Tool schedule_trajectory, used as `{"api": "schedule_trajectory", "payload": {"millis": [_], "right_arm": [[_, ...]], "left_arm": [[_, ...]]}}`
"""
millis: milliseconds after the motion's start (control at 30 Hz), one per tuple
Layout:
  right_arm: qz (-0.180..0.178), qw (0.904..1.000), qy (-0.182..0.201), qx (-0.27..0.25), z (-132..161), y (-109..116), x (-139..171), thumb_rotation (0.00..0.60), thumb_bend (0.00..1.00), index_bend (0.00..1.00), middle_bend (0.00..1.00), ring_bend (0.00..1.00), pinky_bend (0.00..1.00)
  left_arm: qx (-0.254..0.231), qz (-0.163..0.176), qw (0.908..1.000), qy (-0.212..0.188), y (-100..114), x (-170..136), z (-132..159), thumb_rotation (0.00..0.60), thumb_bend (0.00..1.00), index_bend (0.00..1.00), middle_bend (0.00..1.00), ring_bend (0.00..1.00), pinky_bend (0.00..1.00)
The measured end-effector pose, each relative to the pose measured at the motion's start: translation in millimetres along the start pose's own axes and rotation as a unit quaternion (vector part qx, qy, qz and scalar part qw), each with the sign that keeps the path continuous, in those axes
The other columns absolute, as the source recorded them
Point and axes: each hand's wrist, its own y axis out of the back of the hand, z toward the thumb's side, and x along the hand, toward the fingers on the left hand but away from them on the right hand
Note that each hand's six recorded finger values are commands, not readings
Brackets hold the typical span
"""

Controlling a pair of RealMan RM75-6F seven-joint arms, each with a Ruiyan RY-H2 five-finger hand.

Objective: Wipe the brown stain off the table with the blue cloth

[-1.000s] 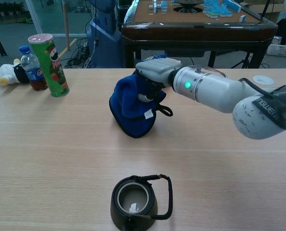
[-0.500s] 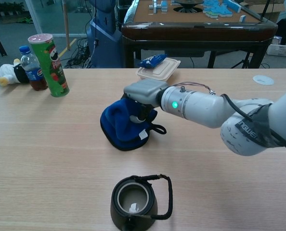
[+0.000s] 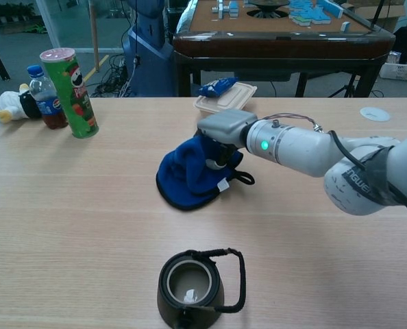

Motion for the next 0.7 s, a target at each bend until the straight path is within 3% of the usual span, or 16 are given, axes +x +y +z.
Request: {"api": "schedule_trajectory", "payload": {"millis": [267, 433, 700], "right_arm": [[0.001, 0.9992, -0.039, -0.005, -22.1, 6.2, -5.5, 0.6, 0.7, 0.67, 0.63, 0.6, 0.77], [0.007, 0.9998, -0.021, -0.001, -9.2, 0.1, -4.8, 0.6, 0.7, 0.67, 0.63, 0.6, 0.77], [0.011, 0.9992, 0.038, -0.007, 25.8, -7.5, 3.3, 0.6, 0.7, 0.67, 0.63, 0.6, 0.77]], "left_arm": [[0.001, -0.001, 1.0, 0.002, -0.2, -1.0, -1.3, 0.6, 0.29, 0.34, 0.24, 0.19, 0.17], [0.0, 0.001, 1.0, 0.003, 0.1, -1.4, -1.5, 0.6, 0.29, 0.34, 0.24, 0.19, 0.17], [0.0, 0.0, 1.0, 0.003, -0.1, -2.3, -2.0, 0.6, 0.29, 0.34, 0.24, 0.19, 0.17]]}}
